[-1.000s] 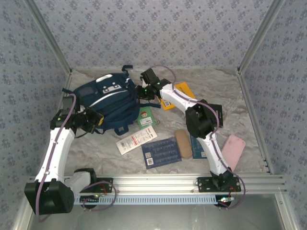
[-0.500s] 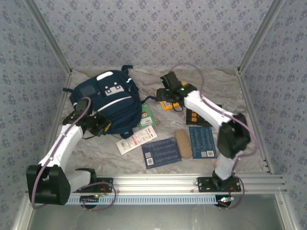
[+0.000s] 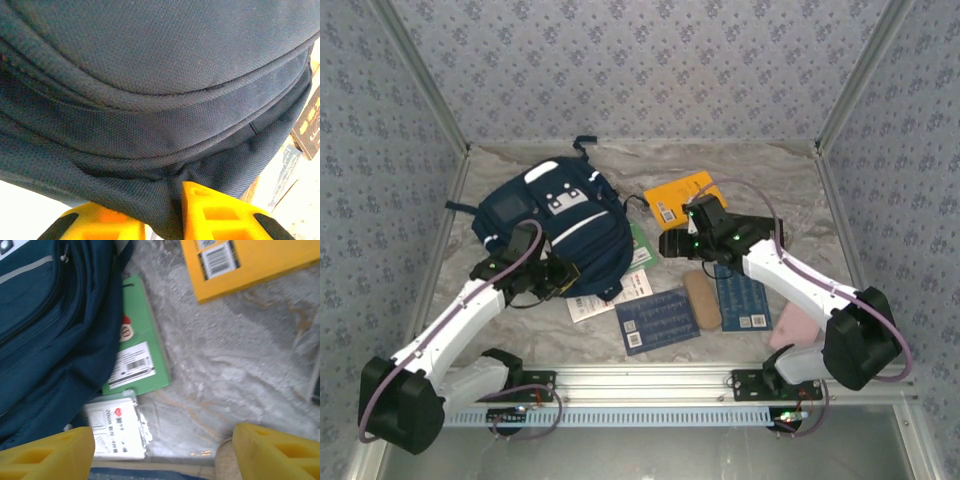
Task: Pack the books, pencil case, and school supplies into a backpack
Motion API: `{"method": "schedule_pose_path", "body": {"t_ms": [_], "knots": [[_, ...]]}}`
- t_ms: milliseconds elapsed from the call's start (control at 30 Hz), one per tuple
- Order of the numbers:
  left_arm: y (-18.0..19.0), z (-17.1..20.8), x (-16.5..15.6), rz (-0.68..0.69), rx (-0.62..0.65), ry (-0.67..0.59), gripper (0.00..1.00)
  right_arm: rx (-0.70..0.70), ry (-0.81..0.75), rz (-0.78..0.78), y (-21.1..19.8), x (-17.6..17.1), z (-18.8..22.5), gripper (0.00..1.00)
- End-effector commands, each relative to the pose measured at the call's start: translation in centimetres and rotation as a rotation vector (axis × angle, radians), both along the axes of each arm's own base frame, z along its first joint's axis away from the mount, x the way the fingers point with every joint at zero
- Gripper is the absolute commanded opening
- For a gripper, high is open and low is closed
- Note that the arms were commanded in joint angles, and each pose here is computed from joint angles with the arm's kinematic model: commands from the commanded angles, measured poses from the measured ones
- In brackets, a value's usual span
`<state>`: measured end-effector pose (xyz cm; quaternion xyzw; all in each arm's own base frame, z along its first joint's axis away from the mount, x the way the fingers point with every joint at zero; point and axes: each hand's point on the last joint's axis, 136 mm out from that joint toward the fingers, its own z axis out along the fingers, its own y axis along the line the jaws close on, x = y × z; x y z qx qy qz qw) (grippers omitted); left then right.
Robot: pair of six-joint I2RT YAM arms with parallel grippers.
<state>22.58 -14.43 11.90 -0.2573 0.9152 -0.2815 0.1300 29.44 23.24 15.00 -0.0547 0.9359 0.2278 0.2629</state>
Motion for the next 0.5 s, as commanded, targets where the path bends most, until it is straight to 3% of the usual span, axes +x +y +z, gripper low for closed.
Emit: {"method": "schedule_pose_path", "body": {"t_ms": [0, 300, 467], "knots": [[-0.3, 5.0, 2.0, 0.019, -0.039, -0.168, 0.21, 0.06, 0.062, 0.016, 2.1, -1.4, -0.4, 0.72], [3.8, 14.8, 4.0, 0.2, -0.026, -0.412, 0.1, -0.008, 0.023, -0.013, 1.0, -2.1, -0.8, 0.7], [1.4, 15.2, 3.7, 0.158, -0.131, -0.396, 0.09, 0.008, 0.067, -0.1, -0.1, -2.4, -1.7, 0.67]]}}
